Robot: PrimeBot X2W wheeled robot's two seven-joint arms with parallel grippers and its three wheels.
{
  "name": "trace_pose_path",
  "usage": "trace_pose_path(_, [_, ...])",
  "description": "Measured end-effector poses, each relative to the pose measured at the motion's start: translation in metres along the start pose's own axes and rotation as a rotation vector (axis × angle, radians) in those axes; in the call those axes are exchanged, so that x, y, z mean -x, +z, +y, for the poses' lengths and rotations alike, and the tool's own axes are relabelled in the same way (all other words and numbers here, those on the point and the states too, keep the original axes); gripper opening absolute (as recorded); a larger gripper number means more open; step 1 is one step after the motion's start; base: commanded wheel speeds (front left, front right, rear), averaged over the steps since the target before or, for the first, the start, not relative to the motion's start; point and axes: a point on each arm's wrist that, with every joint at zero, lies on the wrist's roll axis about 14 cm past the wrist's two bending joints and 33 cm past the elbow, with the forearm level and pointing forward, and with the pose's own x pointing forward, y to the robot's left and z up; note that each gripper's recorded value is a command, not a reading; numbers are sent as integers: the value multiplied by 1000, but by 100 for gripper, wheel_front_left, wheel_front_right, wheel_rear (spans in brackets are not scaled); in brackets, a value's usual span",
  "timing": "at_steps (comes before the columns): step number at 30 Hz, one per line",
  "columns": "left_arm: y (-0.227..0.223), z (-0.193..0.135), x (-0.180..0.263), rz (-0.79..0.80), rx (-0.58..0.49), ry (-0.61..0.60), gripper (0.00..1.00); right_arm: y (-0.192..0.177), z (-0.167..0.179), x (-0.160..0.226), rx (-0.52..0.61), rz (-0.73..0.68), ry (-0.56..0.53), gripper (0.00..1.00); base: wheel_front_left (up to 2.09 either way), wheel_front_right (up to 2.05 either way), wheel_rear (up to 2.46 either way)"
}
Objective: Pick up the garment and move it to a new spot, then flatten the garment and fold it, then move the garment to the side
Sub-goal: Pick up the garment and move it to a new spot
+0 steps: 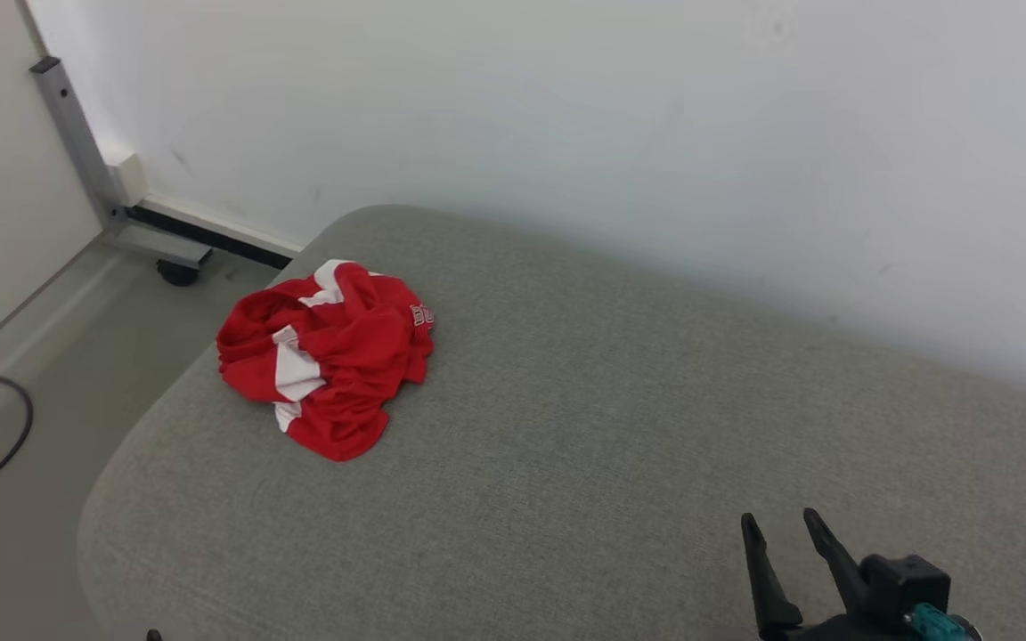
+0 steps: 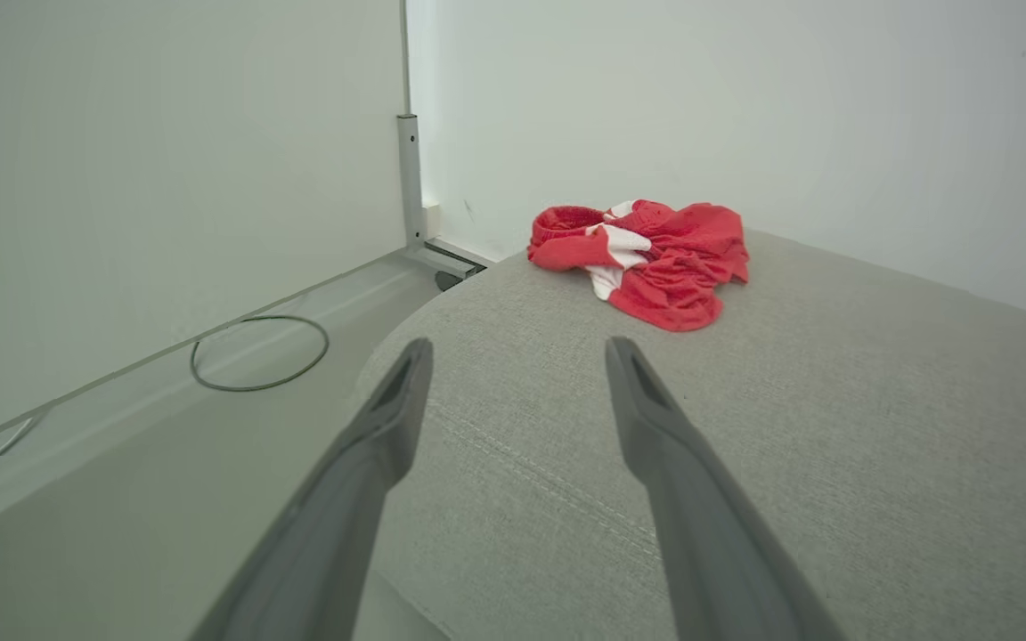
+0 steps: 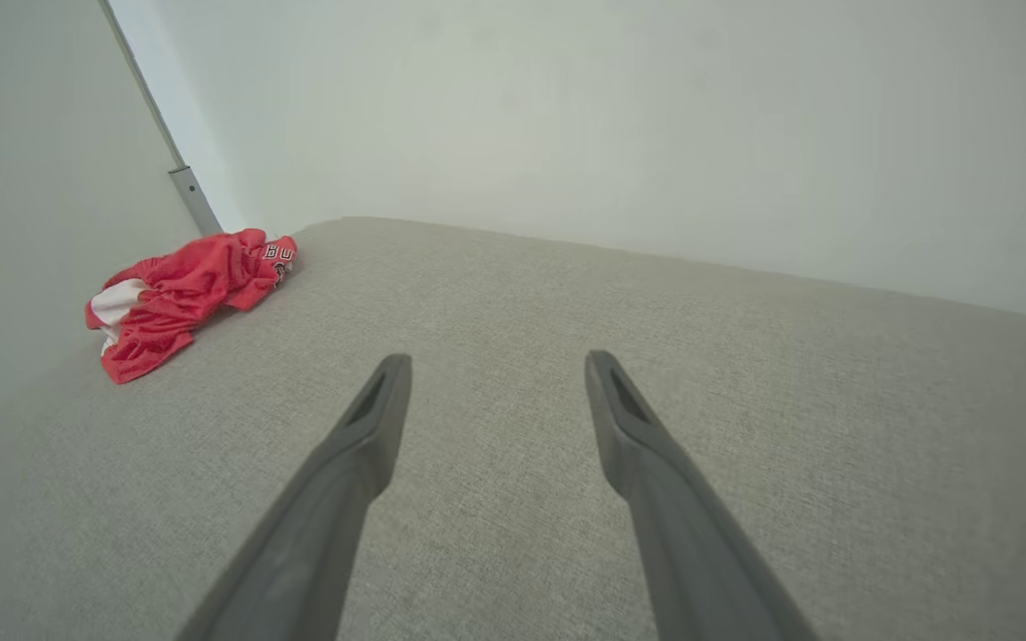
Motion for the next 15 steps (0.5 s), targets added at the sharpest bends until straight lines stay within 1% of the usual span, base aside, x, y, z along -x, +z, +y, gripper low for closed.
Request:
trace_pose_path(2, [2, 9, 7, -4, 2, 40, 100, 1, 13, -9, 8, 3, 42, 100, 0, 0, 0])
trace_pose_path(5, [2, 16, 13, -1, 5, 72, 100, 1, 22, -17, 14, 6, 73, 100, 0, 0, 0])
trace_pose_path(9, [4, 23, 20, 2, 2, 121, 100, -4, 36, -30, 52, 24, 128, 100, 0, 0, 0])
trace_pose_path(15, [3, 26, 24, 8, -2, 140, 100, -9, 41, -36, 63, 37, 145, 100, 0, 0, 0])
